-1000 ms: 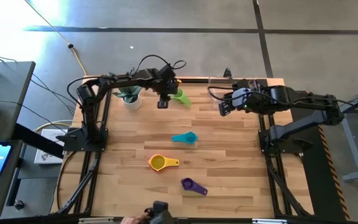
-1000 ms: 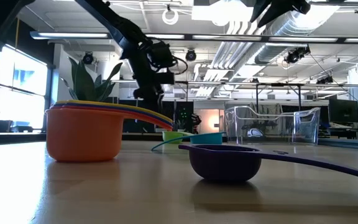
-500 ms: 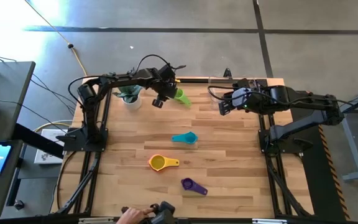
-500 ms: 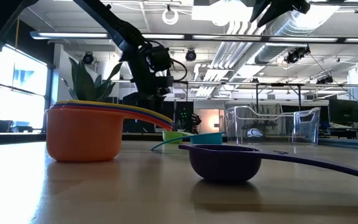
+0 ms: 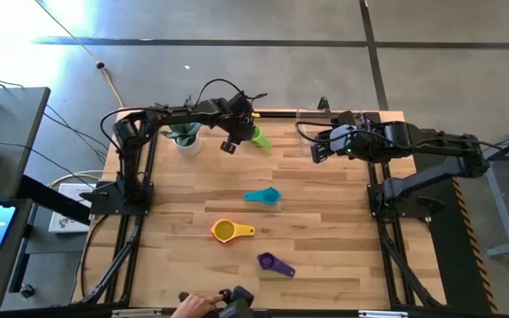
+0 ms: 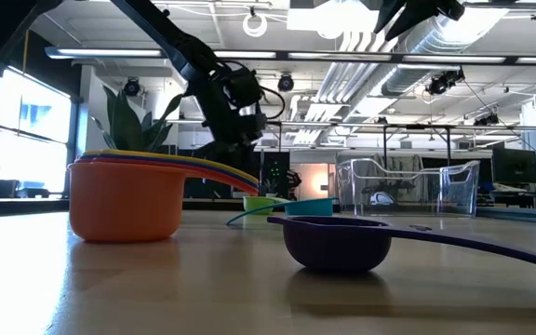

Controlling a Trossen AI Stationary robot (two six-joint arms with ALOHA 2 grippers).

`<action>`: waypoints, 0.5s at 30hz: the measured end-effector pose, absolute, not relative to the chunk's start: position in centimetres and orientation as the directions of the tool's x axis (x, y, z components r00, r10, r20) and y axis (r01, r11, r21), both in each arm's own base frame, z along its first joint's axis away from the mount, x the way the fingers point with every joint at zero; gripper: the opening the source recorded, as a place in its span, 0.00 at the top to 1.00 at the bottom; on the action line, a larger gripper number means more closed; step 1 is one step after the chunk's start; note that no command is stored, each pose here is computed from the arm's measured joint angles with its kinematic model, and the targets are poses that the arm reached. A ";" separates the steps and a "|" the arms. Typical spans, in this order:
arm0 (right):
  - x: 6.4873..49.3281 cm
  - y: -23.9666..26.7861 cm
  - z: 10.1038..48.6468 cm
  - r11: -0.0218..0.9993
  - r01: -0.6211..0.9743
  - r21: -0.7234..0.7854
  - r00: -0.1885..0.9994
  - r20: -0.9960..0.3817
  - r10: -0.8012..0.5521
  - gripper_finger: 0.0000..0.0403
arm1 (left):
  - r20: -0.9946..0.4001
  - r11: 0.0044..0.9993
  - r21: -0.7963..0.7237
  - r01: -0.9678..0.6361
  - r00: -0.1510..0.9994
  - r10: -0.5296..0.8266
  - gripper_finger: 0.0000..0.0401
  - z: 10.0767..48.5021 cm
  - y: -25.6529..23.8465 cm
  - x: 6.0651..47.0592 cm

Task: Nest measuring cups in basket
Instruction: Stack the green measuring cup into the yellow measuring cup

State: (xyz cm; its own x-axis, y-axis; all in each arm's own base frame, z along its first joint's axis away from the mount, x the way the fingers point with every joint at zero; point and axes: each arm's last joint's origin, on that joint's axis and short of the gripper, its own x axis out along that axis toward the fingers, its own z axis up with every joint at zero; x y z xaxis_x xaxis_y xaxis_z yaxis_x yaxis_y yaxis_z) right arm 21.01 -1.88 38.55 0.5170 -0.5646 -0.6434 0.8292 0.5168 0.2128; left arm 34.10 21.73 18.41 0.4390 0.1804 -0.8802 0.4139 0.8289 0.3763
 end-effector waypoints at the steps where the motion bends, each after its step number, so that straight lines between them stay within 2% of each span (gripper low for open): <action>1: 21.0 -1.9 38.5 0.517 0.829 0.213 0.517 -0.643 -0.565 0.70 | -0.885 0.832 0.367 0.417 0.431 0.175 0.64 18.0 21.8 34.2; 4: 21.0 -1.9 38.6 0.517 0.829 0.215 0.519 -0.642 -0.565 0.70 | -0.903 0.842 0.337 0.422 0.398 0.162 0.64 16.8 21.7 34.4; 8: 21.1 -1.9 38.6 0.510 0.830 0.225 0.521 -0.641 -0.564 0.70 | -0.905 0.843 0.358 0.402 0.371 0.207 0.64 16.2 21.5 34.8; 15: 21.1 -1.9 38.6 0.505 0.831 0.231 0.521 -0.641 -0.564 0.70 | -0.887 0.835 0.389 0.390 0.404 0.224 0.64 16.4 21.6 35.2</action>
